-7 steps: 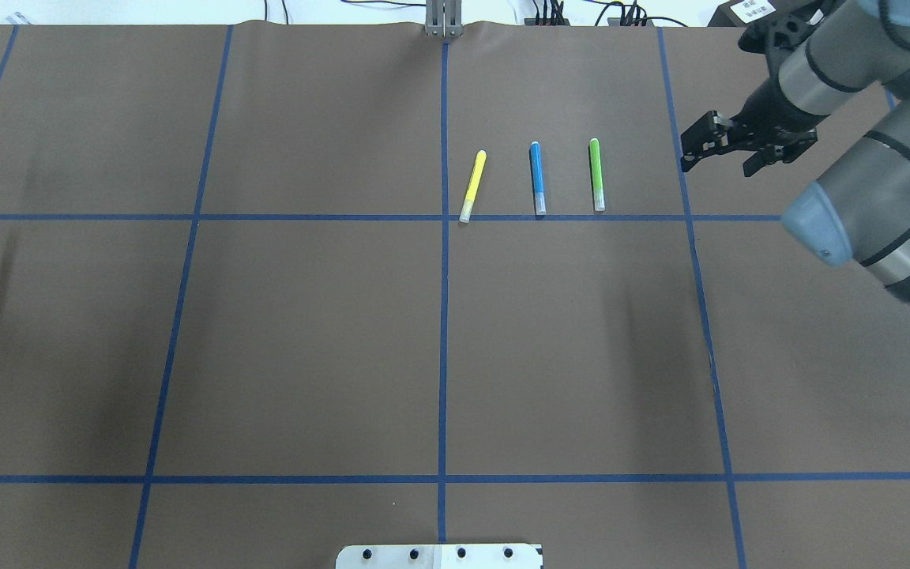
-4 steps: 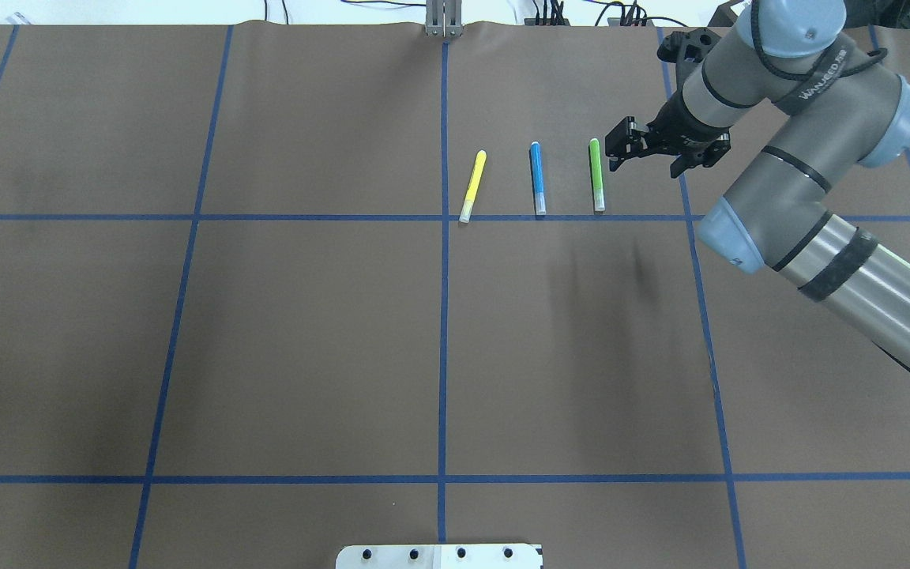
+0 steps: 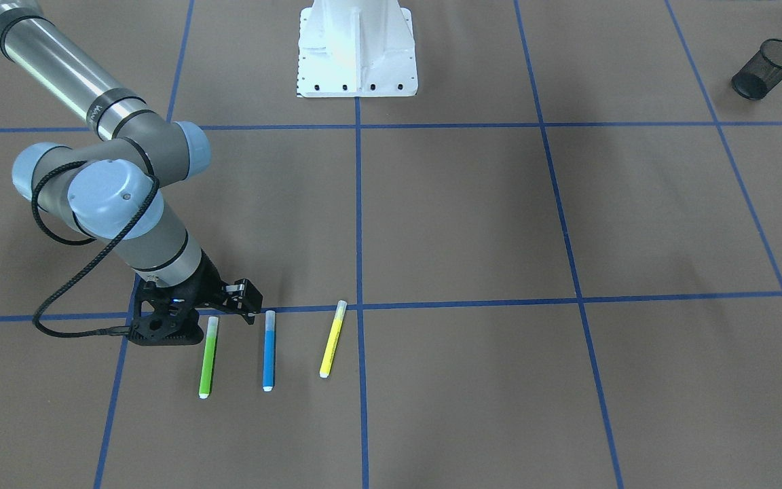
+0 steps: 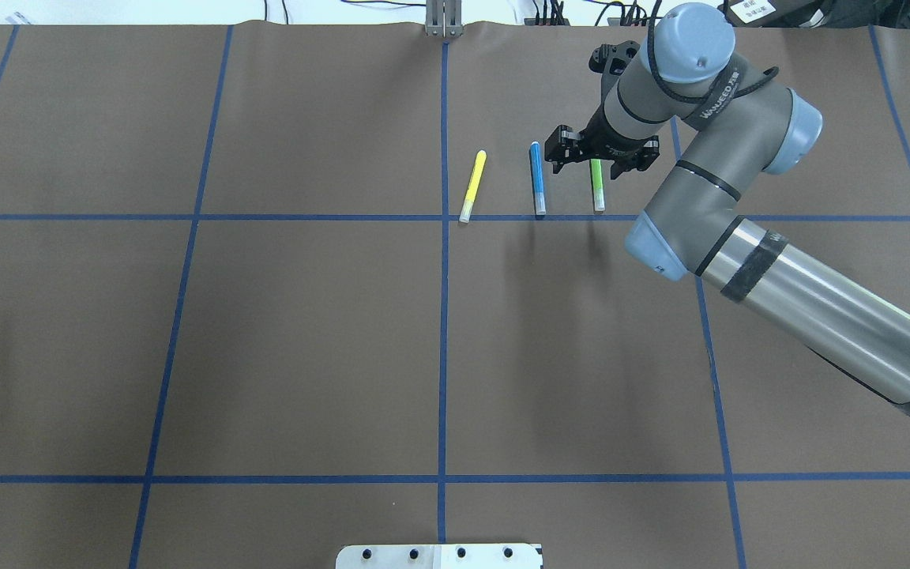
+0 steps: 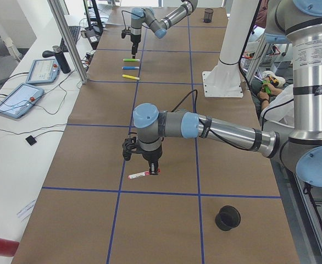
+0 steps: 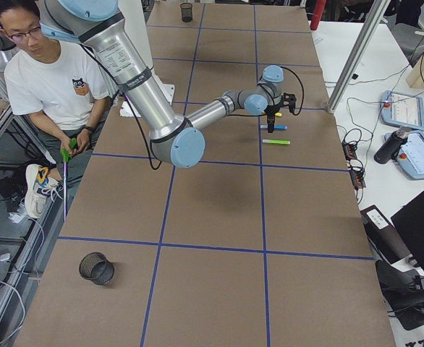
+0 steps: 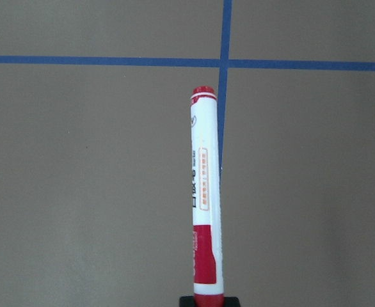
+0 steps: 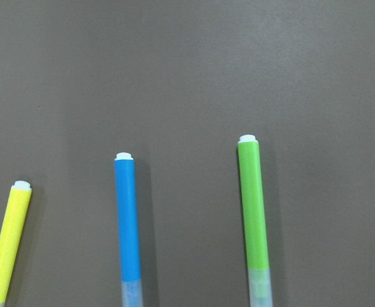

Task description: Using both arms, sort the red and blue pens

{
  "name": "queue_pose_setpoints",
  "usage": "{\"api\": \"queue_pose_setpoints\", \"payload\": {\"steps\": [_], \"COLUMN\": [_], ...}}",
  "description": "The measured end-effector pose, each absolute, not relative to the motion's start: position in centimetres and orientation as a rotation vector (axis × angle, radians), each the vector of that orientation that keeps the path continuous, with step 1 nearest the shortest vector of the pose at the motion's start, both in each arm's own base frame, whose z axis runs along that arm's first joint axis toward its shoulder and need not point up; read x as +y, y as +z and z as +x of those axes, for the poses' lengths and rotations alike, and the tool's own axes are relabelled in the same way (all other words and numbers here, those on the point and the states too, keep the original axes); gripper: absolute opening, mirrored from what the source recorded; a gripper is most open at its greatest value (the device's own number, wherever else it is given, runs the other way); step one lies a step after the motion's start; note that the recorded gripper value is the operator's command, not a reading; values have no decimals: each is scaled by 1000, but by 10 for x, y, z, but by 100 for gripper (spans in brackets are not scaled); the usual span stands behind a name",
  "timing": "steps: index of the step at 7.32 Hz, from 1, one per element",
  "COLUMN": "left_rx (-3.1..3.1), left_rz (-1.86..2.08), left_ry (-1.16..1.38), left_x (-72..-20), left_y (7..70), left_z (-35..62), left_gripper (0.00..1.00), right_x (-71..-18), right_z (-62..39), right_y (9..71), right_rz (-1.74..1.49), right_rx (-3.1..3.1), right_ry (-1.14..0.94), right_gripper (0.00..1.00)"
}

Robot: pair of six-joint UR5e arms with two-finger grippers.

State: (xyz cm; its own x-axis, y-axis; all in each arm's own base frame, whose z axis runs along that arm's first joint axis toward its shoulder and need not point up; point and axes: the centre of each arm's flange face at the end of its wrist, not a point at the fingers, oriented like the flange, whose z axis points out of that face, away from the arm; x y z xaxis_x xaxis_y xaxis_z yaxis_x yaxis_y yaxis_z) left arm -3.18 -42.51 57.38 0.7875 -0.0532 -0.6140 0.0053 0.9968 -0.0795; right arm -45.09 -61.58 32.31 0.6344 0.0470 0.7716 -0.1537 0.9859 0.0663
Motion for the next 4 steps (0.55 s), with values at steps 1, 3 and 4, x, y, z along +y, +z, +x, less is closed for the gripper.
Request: {"api": "queue_pose_setpoints", "payload": {"steps": [1,3,4], "left_rx": [670,719,730], "left_rz": [-90,-135,-155], "left_ry": [-38,-61,-74], "left_x": [-417,-402,-394], "left_y": [575,567,567], "left_z": [-33,-33,-35], "left_gripper": [0,0,0], "right_x": [-613,-607,-605], "right_z": [-463,-480,-486], "right_y": [325,332,331], "right_rz": [131,136,135], "right_rx": [-876,-881,-884], "right_ry": [105,98,100], "right_gripper": [89,85,81]}}
